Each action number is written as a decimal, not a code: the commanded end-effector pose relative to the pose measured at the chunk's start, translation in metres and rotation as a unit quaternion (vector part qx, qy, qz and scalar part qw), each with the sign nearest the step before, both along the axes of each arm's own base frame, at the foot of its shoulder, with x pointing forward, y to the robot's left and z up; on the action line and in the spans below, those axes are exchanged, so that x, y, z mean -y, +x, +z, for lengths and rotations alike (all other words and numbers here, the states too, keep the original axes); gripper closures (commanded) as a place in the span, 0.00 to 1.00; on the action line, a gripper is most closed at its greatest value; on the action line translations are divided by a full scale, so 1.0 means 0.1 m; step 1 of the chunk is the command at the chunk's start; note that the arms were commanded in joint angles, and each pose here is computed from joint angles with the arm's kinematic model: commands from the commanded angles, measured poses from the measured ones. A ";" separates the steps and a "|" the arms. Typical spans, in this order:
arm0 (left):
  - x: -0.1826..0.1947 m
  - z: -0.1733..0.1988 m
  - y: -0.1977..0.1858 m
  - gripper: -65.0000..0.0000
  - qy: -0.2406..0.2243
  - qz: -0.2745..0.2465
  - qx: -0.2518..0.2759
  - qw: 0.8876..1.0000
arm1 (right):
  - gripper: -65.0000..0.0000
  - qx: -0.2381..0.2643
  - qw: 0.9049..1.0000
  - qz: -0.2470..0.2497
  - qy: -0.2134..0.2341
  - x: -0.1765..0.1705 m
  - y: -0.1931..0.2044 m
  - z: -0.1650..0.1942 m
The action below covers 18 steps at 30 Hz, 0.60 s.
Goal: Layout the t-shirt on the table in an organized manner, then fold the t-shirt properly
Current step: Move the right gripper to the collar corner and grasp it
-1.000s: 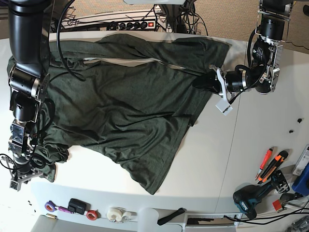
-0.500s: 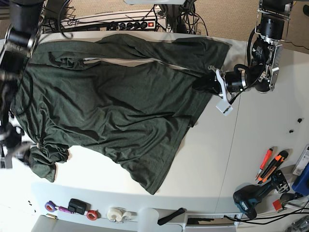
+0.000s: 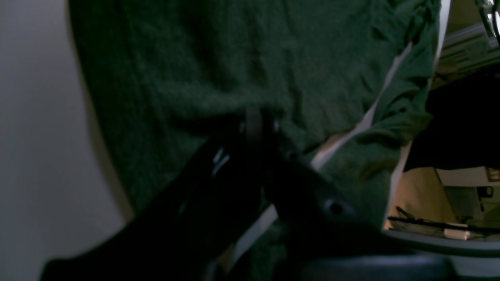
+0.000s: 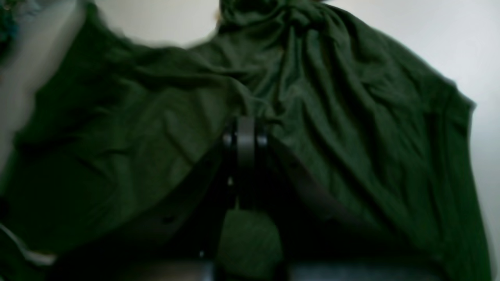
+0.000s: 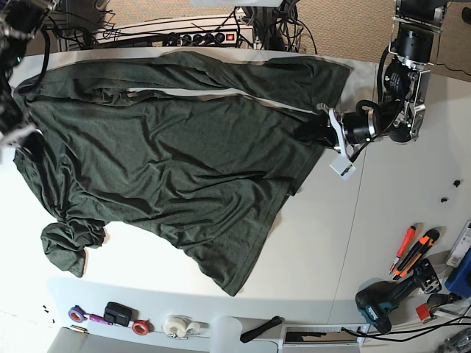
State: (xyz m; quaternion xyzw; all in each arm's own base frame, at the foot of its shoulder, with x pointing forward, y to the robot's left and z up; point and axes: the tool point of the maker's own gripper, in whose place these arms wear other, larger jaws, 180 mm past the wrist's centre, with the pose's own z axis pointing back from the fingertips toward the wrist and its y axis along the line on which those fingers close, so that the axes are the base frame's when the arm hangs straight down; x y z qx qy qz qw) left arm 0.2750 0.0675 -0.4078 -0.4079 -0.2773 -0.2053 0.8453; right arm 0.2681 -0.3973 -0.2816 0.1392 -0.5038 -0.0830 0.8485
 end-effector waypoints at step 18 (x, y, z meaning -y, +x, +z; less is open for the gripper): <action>0.40 0.06 0.14 1.00 -0.001 -0.017 0.022 1.000 | 1.00 -0.038 0.991 -0.039 0.126 -0.21 -0.73 -0.40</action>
